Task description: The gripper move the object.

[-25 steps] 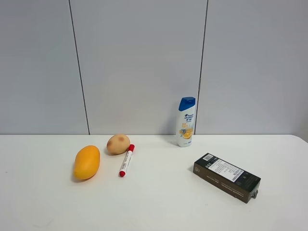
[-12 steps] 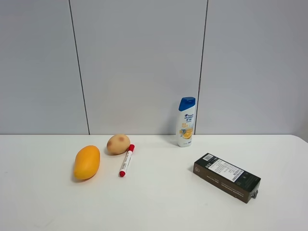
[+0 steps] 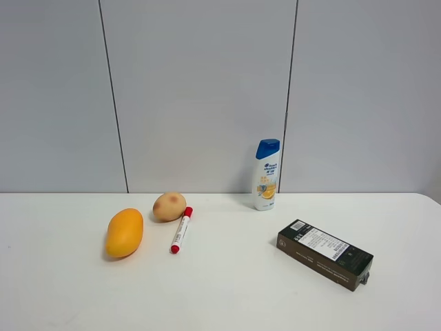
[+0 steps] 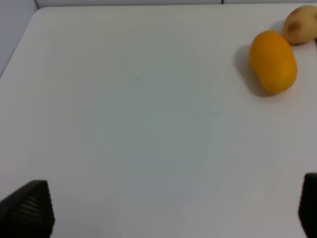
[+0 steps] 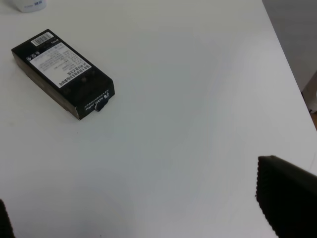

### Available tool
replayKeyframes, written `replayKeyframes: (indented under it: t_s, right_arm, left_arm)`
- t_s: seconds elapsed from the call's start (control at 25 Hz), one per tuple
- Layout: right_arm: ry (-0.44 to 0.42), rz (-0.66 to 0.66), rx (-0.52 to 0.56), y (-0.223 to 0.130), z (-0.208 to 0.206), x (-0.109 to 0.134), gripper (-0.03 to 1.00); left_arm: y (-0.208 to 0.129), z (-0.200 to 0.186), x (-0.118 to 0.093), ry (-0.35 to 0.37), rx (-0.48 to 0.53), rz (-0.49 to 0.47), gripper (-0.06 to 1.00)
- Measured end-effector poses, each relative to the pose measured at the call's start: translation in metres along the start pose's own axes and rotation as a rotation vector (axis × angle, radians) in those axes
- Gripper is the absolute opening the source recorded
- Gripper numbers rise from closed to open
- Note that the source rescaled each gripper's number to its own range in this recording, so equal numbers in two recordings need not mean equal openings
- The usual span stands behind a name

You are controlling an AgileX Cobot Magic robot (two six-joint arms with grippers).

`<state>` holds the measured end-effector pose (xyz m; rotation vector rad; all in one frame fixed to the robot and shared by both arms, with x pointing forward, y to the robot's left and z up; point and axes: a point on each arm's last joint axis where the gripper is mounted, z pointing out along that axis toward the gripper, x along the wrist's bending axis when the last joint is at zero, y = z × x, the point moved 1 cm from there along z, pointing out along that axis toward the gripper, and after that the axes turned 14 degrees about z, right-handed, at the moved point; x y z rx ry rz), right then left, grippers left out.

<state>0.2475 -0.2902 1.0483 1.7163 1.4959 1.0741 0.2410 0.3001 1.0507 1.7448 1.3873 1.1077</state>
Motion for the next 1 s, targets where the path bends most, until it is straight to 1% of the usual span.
replayKeyframes:
  t_s: [1.0]
  right_arm:
    - [0.000, 0.000, 0.000, 0.0000, 0.0000, 0.0000, 1.00]
  left_arm:
    - [0.0000, 0.0000, -0.0001, -0.001, 0.000, -0.001, 1.00]
